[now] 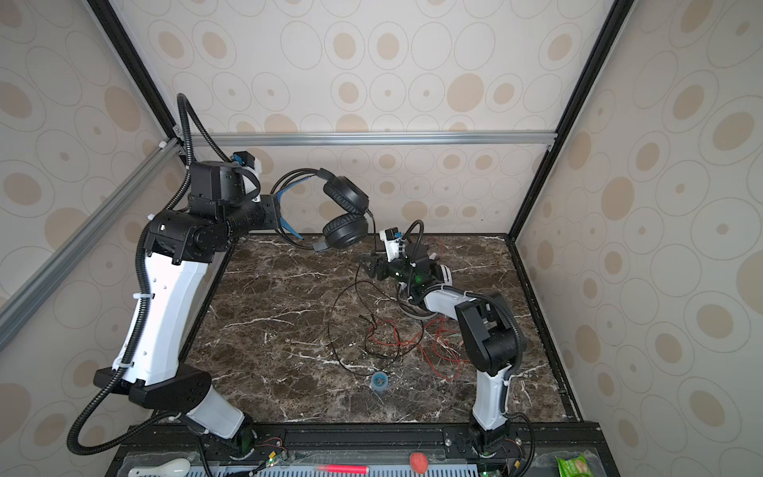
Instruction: Wrap the headphones
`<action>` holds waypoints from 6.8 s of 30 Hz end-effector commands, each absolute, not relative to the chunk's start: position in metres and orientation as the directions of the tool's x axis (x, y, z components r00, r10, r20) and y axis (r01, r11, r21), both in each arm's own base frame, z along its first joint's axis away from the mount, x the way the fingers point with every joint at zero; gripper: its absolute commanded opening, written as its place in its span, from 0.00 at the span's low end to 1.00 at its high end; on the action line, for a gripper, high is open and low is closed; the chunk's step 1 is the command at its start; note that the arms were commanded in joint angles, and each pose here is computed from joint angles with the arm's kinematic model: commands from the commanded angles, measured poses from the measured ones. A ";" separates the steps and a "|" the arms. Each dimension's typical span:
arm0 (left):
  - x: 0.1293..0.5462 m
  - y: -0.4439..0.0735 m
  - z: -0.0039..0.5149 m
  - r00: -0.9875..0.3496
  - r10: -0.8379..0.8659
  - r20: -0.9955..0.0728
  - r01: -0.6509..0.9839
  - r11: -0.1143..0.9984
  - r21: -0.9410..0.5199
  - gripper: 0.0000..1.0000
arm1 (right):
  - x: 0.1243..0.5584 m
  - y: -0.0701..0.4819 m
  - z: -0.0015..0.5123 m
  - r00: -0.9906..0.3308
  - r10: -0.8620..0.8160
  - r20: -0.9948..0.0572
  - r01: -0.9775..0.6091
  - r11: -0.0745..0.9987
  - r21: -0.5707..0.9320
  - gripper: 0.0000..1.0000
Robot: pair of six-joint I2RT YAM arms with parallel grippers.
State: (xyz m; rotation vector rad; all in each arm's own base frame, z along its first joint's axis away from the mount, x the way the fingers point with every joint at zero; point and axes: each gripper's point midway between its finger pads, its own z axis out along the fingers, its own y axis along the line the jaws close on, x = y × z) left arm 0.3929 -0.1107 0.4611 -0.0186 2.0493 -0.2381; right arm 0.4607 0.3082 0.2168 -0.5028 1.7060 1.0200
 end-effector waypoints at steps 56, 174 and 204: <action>0.403 -0.149 0.345 -0.426 0.350 -0.835 0.349 0.915 0.205 0.00 | 0.343 0.274 0.367 0.041 -0.810 -0.585 -0.708 0.389 -0.589 0.00; 0.376 -0.186 0.523 -0.248 -0.322 -0.914 0.311 0.867 -0.390 0.00 | 0.363 0.289 0.149 -0.579 -0.088 -0.811 -0.722 0.518 0.459 0.10; 0.444 -0.139 0.398 -0.315 -0.364 -0.877 0.047 0.917 -0.397 0.00 | 0.259 0.263 0.219 -0.362 -0.629 -0.688 -0.819 0.567 -0.088 0.00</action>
